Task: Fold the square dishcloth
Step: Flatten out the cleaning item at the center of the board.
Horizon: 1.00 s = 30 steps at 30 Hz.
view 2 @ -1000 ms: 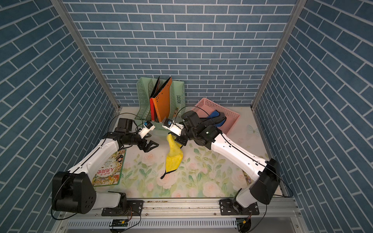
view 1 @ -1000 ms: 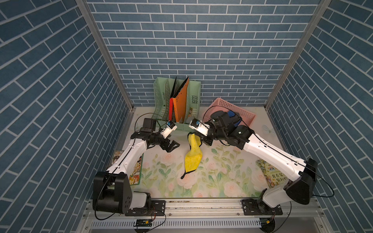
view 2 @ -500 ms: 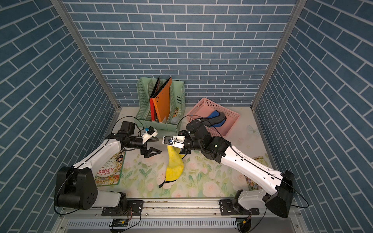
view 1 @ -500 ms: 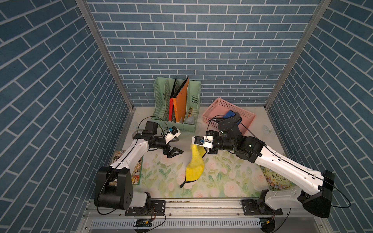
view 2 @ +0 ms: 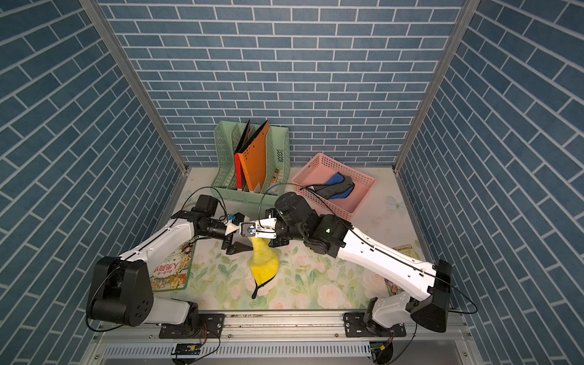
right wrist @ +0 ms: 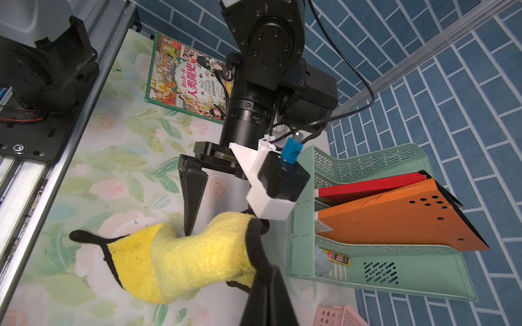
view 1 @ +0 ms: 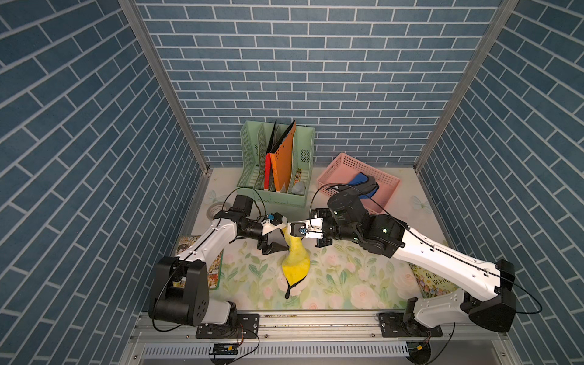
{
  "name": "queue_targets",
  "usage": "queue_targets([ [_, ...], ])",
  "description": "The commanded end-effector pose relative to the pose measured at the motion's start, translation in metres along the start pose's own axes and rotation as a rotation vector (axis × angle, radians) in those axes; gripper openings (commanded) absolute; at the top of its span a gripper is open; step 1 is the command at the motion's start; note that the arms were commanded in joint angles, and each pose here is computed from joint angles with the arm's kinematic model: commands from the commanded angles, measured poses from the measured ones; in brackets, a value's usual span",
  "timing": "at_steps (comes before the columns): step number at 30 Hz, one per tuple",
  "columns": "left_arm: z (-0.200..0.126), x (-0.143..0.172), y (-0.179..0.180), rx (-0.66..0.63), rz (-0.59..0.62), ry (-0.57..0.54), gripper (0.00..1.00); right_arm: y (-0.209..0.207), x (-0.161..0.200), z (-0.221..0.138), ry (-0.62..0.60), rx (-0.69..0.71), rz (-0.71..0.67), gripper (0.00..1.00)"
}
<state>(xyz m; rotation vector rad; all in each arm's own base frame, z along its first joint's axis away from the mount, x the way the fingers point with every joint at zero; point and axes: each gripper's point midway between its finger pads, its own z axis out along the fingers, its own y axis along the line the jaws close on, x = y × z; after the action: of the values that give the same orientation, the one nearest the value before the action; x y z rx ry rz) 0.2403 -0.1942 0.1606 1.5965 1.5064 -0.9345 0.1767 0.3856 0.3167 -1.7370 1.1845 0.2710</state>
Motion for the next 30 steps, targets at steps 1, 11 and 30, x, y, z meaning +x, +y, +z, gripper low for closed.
queue_targets([
  [1,-0.005,-0.002,-0.041,0.159,0.085,0.008,0.56,-0.010,-0.007,-0.013,-0.012,0.051,-0.002,0.00],
  [11,-0.023,-0.009,-0.047,0.125,0.101,0.065,0.00,-0.006,0.009,-0.017,0.020,0.083,0.022,0.00],
  [30,-0.120,-0.082,0.098,-0.497,0.233,0.439,0.00,-0.104,0.106,-0.025,0.135,0.437,0.149,0.00],
])
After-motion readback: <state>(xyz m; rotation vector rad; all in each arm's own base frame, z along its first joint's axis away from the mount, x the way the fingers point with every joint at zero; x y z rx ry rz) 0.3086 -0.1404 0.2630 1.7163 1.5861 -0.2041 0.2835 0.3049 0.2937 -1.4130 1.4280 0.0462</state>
